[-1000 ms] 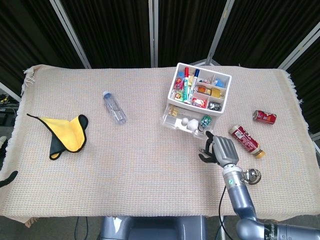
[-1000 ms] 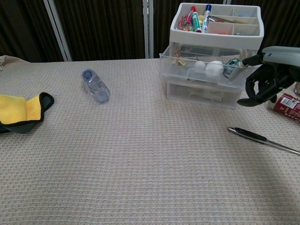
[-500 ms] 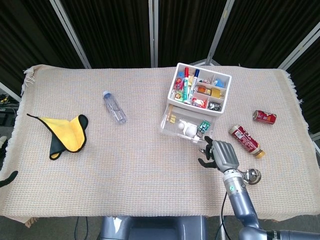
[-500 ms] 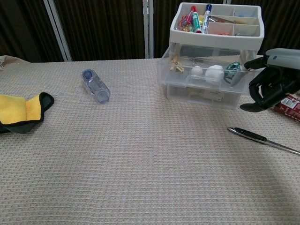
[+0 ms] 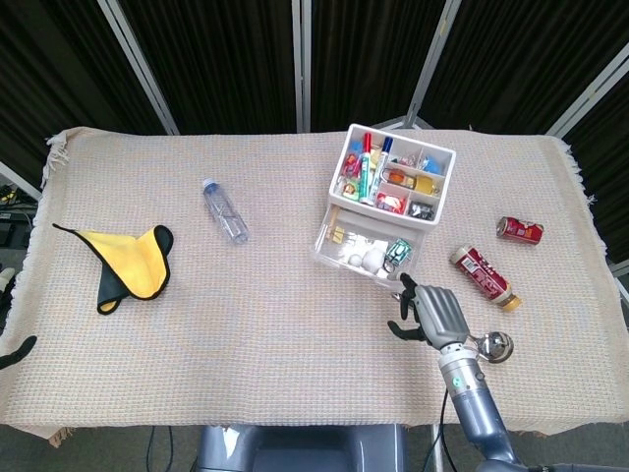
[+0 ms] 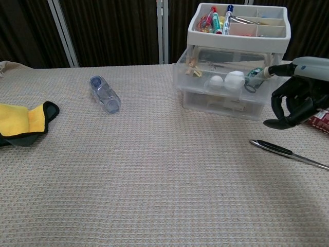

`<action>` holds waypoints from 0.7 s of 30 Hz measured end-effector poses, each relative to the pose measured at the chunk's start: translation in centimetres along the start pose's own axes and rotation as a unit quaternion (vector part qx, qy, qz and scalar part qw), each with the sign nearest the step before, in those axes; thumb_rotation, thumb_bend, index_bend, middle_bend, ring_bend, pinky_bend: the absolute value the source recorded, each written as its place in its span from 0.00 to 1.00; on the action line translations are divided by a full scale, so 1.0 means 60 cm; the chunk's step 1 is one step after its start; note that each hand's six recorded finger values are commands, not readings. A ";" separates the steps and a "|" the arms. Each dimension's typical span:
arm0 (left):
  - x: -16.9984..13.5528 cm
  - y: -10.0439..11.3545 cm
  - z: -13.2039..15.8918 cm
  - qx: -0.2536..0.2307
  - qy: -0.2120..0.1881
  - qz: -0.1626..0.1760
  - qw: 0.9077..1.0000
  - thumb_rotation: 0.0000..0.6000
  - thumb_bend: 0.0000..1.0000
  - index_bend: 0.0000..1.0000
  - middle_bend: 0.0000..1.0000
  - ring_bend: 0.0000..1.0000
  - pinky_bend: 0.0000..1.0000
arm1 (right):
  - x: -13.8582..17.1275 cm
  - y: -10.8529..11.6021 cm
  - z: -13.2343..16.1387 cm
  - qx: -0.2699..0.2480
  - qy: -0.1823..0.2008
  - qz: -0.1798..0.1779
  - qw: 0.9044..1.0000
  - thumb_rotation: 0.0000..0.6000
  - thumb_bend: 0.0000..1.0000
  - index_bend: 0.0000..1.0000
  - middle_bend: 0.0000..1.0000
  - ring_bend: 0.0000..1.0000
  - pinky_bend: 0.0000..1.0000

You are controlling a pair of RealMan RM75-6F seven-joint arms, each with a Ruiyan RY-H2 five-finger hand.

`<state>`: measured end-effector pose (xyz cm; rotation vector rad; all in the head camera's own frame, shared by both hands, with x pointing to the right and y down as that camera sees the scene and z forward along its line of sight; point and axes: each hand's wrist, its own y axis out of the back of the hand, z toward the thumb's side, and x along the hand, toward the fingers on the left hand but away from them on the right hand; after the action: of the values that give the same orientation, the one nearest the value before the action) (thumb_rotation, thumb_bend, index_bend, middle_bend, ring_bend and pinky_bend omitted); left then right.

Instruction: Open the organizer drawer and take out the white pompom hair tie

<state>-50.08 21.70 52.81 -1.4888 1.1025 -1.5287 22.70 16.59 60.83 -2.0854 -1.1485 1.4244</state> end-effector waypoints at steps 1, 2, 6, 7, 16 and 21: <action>0.000 0.000 0.000 0.000 0.000 0.000 1.000 1.00 0.23 0.00 0.00 0.00 0.00 | -0.001 0.000 0.000 -0.001 0.001 -0.001 1.000 1.00 0.19 0.16 0.64 0.71 0.65; 0.000 0.000 -0.001 0.000 0.001 0.000 1.000 1.00 0.23 0.00 0.00 0.00 0.00 | -0.001 0.000 0.001 -0.002 0.002 -0.001 1.000 1.00 0.19 0.15 0.64 0.71 0.65; 0.000 0.000 -0.001 -0.001 0.002 0.001 1.000 1.00 0.23 0.00 0.00 0.00 0.00 | 0.000 -0.001 0.002 -0.001 0.004 -0.001 1.000 1.00 0.18 0.15 0.64 0.71 0.65; 0.001 0.000 -0.002 0.000 0.002 0.001 1.000 1.00 0.23 0.00 0.00 0.00 0.00 | 0.001 -0.001 0.002 -0.001 0.005 -0.001 1.000 1.00 0.18 0.15 0.64 0.71 0.65; 0.001 0.000 -0.002 0.001 0.003 0.001 1.000 1.00 0.23 0.00 0.00 0.00 0.00 | 0.028 0.023 0.032 0.012 0.039 -0.019 0.999 1.00 0.03 0.16 0.71 0.76 0.65; -0.001 0.001 0.000 0.002 0.002 0.003 1.000 1.00 0.23 0.00 0.00 0.00 0.00 | 0.040 0.055 0.061 0.042 0.061 -0.050 0.996 1.00 0.02 0.20 0.84 0.87 0.67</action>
<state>-50.08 21.70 52.71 -1.4782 1.1058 -1.5297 21.18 15.95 55.60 -1.9968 -1.1093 1.2599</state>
